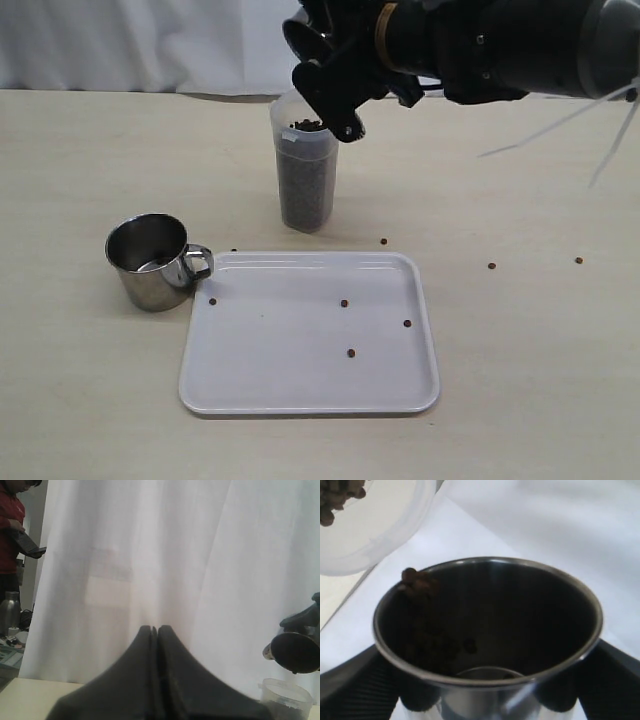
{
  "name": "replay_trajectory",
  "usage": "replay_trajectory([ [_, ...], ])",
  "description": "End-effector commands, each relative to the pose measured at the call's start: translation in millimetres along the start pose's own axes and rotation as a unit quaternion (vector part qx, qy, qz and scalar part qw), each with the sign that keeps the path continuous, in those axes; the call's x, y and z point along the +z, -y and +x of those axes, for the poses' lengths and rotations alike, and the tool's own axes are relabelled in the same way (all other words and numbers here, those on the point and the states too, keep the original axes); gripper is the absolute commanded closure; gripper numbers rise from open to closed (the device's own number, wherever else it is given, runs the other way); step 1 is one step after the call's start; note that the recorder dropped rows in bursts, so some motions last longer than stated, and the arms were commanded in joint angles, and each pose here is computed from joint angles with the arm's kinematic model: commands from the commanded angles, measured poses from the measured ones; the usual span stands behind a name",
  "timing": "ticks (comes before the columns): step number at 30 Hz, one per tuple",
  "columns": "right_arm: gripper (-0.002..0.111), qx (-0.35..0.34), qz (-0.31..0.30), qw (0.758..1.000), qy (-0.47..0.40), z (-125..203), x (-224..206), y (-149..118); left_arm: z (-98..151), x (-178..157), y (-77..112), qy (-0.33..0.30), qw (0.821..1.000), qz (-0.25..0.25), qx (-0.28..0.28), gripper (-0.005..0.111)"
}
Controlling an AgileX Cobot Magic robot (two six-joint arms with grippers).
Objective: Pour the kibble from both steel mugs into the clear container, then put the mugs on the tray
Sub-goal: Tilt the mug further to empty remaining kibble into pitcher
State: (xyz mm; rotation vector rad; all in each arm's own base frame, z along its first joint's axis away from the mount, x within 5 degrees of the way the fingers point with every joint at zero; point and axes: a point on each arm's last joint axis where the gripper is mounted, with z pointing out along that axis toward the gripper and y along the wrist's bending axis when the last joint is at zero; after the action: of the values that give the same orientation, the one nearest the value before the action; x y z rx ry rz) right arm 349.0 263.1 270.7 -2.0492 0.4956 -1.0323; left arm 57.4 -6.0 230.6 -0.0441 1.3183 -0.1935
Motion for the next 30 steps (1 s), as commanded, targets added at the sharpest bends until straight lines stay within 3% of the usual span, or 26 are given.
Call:
replay_trajectory([
  [1,0.103,-0.040,0.007,0.999,-0.003,-6.1,-2.1,7.6,0.6,-0.6,0.1,0.001,1.000,0.002,-0.005,0.107],
  [24,0.103,-0.224,-0.009,0.974,-0.032,-12.3,-2.9,10.7,0.8,-0.6,0.0,0.000,1.000,0.001,-0.005,0.107],
  [30,0.103,-0.241,-0.009,0.970,-0.032,-12.3,-2.9,10.7,0.8,-0.6,0.0,0.000,1.000,0.001,-0.005,0.107],
])
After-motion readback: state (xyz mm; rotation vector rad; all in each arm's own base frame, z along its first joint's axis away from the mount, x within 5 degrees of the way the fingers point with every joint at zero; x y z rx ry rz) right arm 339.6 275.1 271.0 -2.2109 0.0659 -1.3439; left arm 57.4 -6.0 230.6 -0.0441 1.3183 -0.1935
